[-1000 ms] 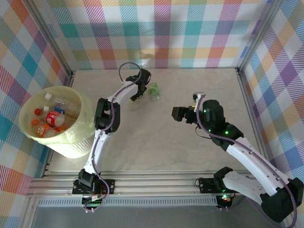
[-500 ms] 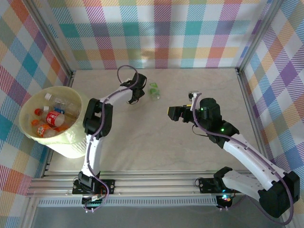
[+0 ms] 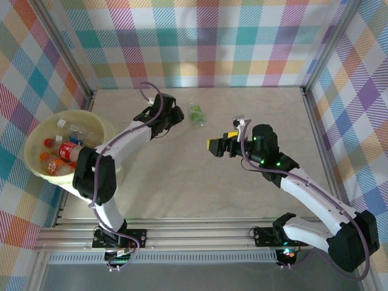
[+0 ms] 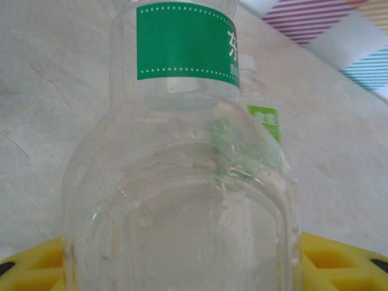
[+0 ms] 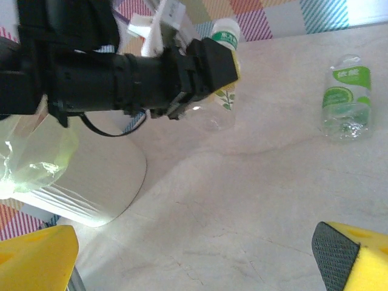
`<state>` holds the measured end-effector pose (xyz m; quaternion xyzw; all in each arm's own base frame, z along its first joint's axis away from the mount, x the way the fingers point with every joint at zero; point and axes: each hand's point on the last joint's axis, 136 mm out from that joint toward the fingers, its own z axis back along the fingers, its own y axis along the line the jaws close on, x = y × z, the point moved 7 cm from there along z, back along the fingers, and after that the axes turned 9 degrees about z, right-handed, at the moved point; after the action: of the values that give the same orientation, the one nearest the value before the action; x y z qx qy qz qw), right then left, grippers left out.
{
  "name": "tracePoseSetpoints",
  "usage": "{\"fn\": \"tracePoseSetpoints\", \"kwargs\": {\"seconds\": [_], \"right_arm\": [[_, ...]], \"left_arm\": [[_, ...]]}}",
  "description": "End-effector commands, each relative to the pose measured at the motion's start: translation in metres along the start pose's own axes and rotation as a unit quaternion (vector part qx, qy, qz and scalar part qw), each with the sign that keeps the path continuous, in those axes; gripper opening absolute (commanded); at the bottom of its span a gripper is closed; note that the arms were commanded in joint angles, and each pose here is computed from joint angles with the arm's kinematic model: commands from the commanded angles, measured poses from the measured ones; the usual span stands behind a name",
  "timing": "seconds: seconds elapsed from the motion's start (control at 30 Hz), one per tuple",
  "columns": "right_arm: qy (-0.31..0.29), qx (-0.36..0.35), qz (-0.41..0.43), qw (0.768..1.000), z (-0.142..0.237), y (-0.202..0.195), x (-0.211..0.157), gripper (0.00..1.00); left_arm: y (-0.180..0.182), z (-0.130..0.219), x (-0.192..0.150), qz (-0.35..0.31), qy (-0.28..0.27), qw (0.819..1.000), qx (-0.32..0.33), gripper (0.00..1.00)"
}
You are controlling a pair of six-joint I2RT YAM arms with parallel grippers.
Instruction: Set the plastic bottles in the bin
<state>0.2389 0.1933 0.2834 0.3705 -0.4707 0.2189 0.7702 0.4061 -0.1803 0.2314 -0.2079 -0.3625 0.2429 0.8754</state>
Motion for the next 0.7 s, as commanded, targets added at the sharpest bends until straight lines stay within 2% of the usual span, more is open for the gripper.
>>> {"fn": "tracePoseSetpoints", "kwargs": {"seconds": [0.0,0.17,0.3,0.5,0.67], "right_arm": [[-0.026,0.028,0.027,0.999,-0.004,0.003,0.005,1.0],[-0.031,0.034,0.031,0.998,-0.009,0.002,0.005,1.0],[-0.029,0.066,0.048,0.996,-0.013,0.007,0.005,1.0],[-0.036,0.111,0.084,0.99,-0.015,0.019,0.008,1.0],[-0.043,0.126,0.103,0.986,-0.017,0.024,0.013,1.0]], "left_arm": [[-0.012,0.043,0.006,-0.037,-0.004,0.998,-0.047,0.51],[-0.013,0.1,0.019,-0.062,-0.028,0.995,-0.072,0.51],[-0.011,0.146,0.03,-0.084,-0.05,0.991,-0.087,0.51],[0.004,0.205,0.047,-0.106,-0.087,0.99,-0.043,0.51],[0.018,0.258,0.063,-0.141,-0.13,0.981,0.009,0.51]]}}
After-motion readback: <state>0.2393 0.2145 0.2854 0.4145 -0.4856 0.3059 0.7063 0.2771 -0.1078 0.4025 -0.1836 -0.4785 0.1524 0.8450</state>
